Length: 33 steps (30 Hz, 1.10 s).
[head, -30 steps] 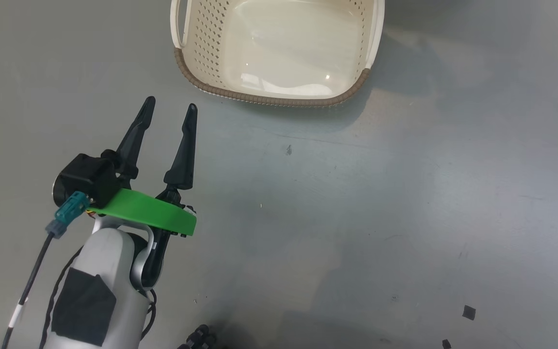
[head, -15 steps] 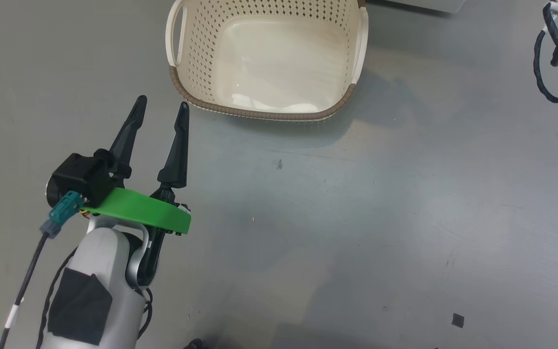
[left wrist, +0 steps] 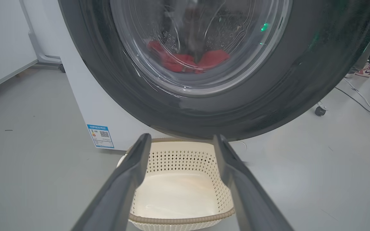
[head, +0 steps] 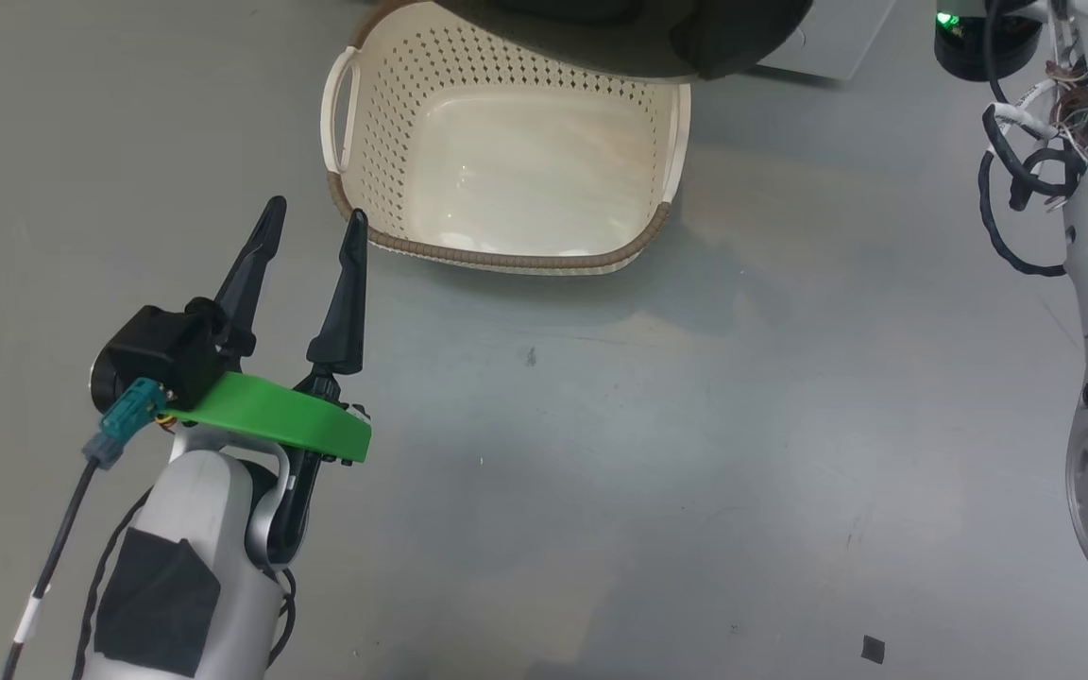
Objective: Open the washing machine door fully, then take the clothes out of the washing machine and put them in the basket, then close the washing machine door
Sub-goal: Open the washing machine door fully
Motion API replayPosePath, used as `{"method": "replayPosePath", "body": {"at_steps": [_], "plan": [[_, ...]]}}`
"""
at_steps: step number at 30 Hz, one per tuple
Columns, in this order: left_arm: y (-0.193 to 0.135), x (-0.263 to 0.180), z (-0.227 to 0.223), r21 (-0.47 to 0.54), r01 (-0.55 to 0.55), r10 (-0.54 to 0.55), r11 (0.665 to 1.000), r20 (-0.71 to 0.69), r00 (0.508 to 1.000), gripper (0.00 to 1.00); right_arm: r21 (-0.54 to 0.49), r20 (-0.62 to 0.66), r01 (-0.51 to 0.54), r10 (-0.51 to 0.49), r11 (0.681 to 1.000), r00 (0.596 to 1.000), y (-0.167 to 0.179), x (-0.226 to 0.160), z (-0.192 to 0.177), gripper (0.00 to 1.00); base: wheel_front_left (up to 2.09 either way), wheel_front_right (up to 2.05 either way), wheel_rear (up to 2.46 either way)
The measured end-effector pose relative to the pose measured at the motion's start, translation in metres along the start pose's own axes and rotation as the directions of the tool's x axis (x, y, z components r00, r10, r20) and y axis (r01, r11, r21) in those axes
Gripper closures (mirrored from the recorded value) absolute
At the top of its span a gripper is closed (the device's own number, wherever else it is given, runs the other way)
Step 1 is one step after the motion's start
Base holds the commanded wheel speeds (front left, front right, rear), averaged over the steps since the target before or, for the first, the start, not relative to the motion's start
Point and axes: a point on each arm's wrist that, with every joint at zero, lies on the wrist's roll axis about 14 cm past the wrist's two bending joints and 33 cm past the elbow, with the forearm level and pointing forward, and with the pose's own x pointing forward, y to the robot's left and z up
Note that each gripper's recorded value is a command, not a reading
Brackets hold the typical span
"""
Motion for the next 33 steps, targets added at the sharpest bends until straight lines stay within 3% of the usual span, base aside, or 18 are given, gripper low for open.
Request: {"method": "replayPosePath", "body": {"at_steps": [13,17,19,23,28,31,33], "plan": [[-0.007,-0.009,0.006,-0.010,0.011,-0.011,1.000,0.013,1.000,0.00,-0.038,-0.008,0.017,-0.017,0.999,1.000,0.011,-0.007,-0.013,1.00,0.00,0.00,0.00],[-0.008,-0.010,0.007,-0.007,0.013,-0.013,1.000,0.016,1.000,0.00,-0.136,0.048,0.025,-0.019,0.990,0.999,0.015,-0.010,-0.006,1.00,0.00,0.00,0.00],[-0.009,-0.011,0.010,-0.006,0.017,-0.017,1.000,0.022,1.000,0.00,-0.263,0.069,0.068,-0.051,0.962,0.996,0.012,-0.013,-0.005,1.00,0.00,0.00,0.00],[-0.011,-0.013,0.017,-0.007,0.019,-0.018,1.000,0.041,0.999,0.00,-0.411,0.125,0.120,-0.075,0.904,0.989,0.007,-0.026,0.001,1.00,0.00,0.00,0.00],[-0.009,-0.021,0.024,-0.015,0.008,-0.007,1.000,0.057,0.998,0.00,-0.616,0.205,0.189,-0.076,0.765,0.976,0.011,-0.040,0.004,1.00,0.00,0.00,0.00],[-0.011,-0.025,0.028,-0.018,0.011,-0.010,1.000,0.069,0.998,0.00,-0.689,0.282,0.249,-0.065,0.680,0.957,0.018,-0.054,0.012,1.00,0.00,0.00,0.00],[-0.013,-0.027,0.031,-0.015,0.014,-0.013,1.000,0.077,0.997,0.00,-0.715,0.314,0.263,-0.039,0.648,0.949,0.026,-0.061,0.012,1.00,0.00,0.00,0.00]]}}
